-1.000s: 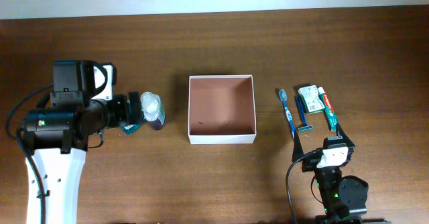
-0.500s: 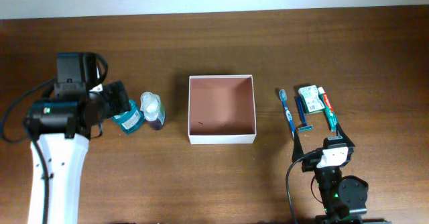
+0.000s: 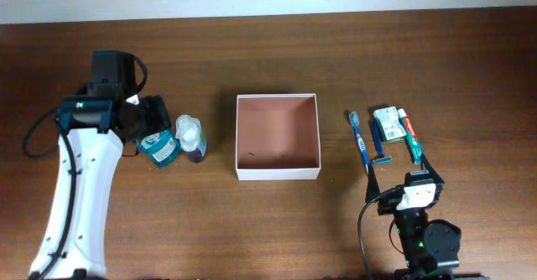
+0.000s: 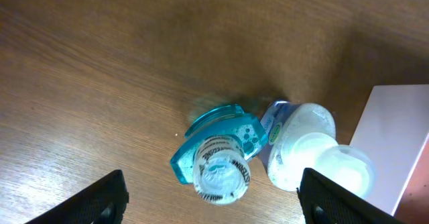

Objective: Pack container
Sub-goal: 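Reach the left gripper to the teal mouthwash bottle and grasp it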

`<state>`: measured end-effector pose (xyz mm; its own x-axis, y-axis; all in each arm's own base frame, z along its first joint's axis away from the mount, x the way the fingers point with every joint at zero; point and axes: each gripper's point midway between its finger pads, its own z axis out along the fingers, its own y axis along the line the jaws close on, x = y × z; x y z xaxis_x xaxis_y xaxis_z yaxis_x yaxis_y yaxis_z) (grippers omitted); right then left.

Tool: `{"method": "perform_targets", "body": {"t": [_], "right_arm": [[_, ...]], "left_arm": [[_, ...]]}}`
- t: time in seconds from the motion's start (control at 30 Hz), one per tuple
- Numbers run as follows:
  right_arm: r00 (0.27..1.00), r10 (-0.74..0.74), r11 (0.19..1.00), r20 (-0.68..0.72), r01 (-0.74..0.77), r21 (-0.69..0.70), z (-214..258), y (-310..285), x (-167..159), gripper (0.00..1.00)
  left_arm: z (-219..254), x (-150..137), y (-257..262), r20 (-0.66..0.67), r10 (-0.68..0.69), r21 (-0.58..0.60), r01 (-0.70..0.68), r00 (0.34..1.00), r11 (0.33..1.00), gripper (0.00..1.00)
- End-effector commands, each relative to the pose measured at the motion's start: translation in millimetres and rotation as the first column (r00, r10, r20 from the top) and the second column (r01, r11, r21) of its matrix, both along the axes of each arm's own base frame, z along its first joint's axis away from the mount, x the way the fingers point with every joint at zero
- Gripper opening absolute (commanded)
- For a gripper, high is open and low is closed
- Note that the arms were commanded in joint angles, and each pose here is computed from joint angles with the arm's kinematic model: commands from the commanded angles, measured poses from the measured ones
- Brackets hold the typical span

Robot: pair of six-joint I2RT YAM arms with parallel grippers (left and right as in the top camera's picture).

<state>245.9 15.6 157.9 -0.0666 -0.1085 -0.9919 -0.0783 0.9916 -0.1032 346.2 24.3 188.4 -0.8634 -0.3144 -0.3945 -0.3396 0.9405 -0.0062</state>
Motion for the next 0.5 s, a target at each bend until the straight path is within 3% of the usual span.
{"method": "perform_targets", "body": {"t": [0.0, 0.17, 0.47], "right_arm": [[1.000, -0.002, 1.000, 0.002, 0.002, 0.001, -1, -1, 0, 0.98], [1.000, -0.002, 1.000, 0.001, 0.002, 0.001, -1, -1, 0, 0.98], [1.000, -0.002, 1.000, 0.002, 0.002, 0.002, -1, -1, 0, 0.98]], "left_arm": [[-4, 7, -2, -0.010, 0.009, -0.021, -0.009, 1.000, 1.000, 0.81], [-13, 9, -2, -0.035, 0.010, -0.021, -0.010, 0.999, 1.000, 0.80], [-18, 10, -4, -0.050, 0.005, -0.033, -0.006, 0.999, 0.999, 0.56]]}}
